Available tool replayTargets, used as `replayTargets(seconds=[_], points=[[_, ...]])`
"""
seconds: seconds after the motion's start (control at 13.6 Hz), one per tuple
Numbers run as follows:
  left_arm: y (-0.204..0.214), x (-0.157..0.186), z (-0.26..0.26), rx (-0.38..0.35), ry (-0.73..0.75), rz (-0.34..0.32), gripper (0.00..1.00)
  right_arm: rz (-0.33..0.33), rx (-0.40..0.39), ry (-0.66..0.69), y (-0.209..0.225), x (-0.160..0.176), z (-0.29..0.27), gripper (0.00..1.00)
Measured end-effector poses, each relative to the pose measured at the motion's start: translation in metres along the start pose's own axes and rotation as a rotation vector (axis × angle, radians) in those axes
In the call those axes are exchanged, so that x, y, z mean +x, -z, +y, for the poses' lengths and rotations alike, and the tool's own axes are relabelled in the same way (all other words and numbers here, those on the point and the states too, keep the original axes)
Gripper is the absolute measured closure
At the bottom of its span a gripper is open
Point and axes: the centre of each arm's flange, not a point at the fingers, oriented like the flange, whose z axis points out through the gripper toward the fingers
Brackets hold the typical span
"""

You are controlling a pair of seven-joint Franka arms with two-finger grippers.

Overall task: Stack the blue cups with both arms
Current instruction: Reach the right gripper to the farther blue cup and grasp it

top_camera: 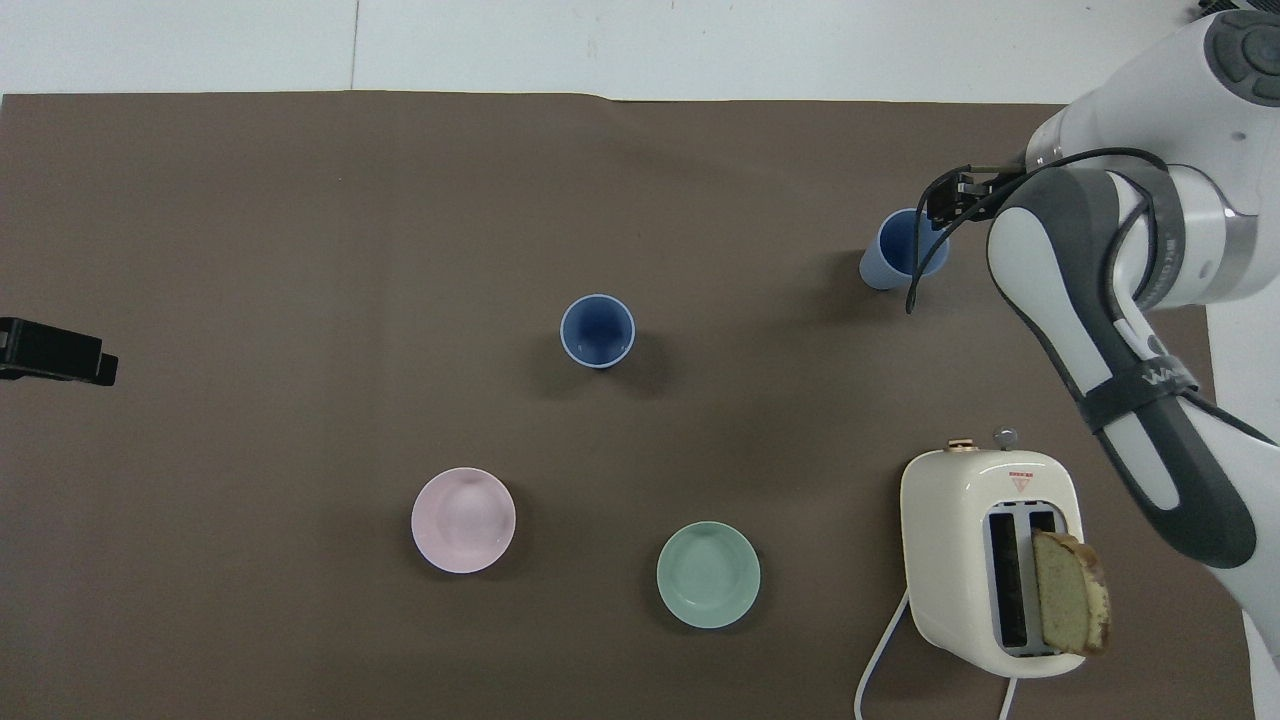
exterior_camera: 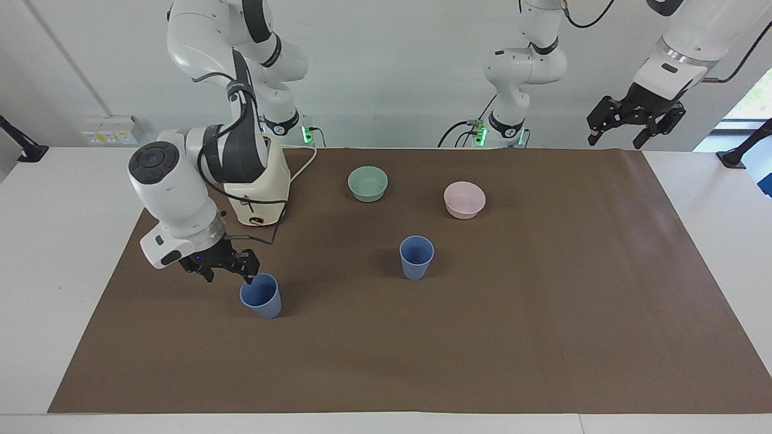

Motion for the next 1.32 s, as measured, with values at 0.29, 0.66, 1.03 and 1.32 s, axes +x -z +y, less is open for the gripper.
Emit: replayTargets(seconds=[0.29, 0.66, 1.03, 1.32], points=[[-0.004, 0.0, 0.002, 0.0, 0.02, -0.009, 0.0, 0.006, 0.007, 0.003, -0.033, 0.006, -0.003, 0.13], [-0.004, -0.001, -0.001, 0.0, 0.035, -0.009, 0.0, -0.009, 0.008, 0.009, -0.054, 0.003, -0.007, 0.68], [-0.003, -0.002, -0.008, -0.002, 0.049, -0.007, 0.0, 0.007, 0.014, 0.012, -0.044, 0.004, -0.01, 0.95], [-0.003, -0.002, -0.008, -0.002, 0.05, -0.007, 0.0, 0.065, 0.019, 0.022, -0.001, 0.001, -0.017, 0.95]])
